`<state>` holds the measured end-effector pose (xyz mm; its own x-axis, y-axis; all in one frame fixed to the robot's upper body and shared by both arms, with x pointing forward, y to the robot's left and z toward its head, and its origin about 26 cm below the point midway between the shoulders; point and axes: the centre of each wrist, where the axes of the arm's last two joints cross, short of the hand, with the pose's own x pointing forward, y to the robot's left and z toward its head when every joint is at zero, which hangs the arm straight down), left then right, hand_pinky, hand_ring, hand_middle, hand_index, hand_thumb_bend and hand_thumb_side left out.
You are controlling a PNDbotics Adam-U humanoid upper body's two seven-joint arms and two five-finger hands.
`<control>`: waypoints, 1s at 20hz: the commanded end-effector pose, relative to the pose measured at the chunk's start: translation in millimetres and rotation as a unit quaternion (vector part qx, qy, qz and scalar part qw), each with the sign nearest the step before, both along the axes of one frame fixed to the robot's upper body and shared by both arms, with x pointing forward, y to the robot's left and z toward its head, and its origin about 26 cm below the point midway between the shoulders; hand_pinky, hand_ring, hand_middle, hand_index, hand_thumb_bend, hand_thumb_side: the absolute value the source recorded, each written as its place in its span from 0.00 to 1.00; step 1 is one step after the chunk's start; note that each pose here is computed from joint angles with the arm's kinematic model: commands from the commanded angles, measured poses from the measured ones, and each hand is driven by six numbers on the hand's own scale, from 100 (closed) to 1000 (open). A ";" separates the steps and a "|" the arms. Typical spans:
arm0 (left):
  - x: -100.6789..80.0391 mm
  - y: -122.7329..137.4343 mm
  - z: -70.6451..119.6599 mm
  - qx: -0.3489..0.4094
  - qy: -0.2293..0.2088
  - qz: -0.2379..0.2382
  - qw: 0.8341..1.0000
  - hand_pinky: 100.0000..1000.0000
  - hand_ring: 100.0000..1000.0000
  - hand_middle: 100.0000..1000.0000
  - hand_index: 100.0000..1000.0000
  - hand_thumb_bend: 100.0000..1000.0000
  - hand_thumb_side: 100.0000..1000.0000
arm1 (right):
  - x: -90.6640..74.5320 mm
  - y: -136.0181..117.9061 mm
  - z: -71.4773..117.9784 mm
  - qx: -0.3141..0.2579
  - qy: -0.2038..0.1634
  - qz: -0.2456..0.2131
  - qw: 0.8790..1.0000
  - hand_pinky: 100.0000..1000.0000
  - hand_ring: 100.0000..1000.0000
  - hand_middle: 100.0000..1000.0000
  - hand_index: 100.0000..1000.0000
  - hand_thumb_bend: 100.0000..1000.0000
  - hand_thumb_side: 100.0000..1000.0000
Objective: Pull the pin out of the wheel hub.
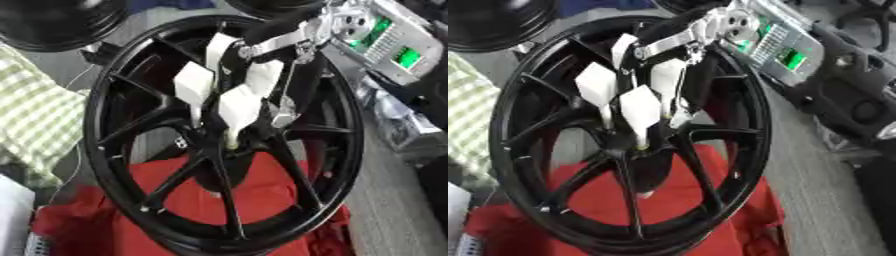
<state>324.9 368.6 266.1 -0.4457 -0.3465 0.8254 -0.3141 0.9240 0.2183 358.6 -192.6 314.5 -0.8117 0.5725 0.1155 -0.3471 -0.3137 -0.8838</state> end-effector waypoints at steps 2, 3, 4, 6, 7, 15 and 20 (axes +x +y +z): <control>-2.2 1.0 12.1 0.010 -0.014 -0.002 1.000 0.78 0.71 0.73 0.79 0.76 0.57 | 0.3 -0.2 8.5 0.002 -0.016 -0.008 1.000 0.75 0.67 0.67 0.72 0.46 0.11; -2.1 0.9 12.1 0.010 -0.014 -0.002 1.000 0.78 0.71 0.73 0.79 0.76 0.57 | 0.8 0.5 8.1 0.004 -0.014 -0.009 1.000 0.75 0.67 0.67 0.71 0.46 0.11; -2.1 0.8 12.0 0.010 -0.014 -0.002 1.000 0.78 0.71 0.73 0.79 0.76 0.57 | 1.2 1.1 7.7 0.004 -0.013 -0.009 1.000 0.75 0.67 0.66 0.71 0.45 0.11; -2.0 0.8 11.9 0.011 -0.013 -0.002 1.000 0.78 0.71 0.73 0.79 0.76 0.57 | 1.9 2.3 7.1 0.005 -0.011 -0.010 1.000 0.75 0.67 0.65 0.70 0.43 0.09; -1.9 0.8 11.9 0.010 -0.013 -0.002 1.000 0.78 0.71 0.73 0.79 0.76 0.57 | 2.1 2.8 6.8 0.004 -0.010 -0.010 1.000 0.75 0.67 0.65 0.70 0.43 0.10; -1.8 0.7 11.9 0.010 -0.013 -0.002 1.000 0.78 0.71 0.73 0.78 0.76 0.57 | 5.0 4.2 4.7 0.006 -0.004 -0.015 1.000 0.74 0.65 0.61 0.67 0.40 0.07; -1.7 0.8 11.6 0.010 -0.013 -0.001 1.000 0.78 0.71 0.73 0.78 0.76 0.57 | 5.9 4.4 3.5 0.008 0.003 -0.016 1.000 0.74 0.65 0.59 0.66 0.39 0.06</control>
<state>325.1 368.3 266.5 -0.4452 -0.3462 0.8258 -0.3117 0.9245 0.2195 365.8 -187.3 308.0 -0.7915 0.5936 0.1454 -0.3804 -0.2923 -0.8774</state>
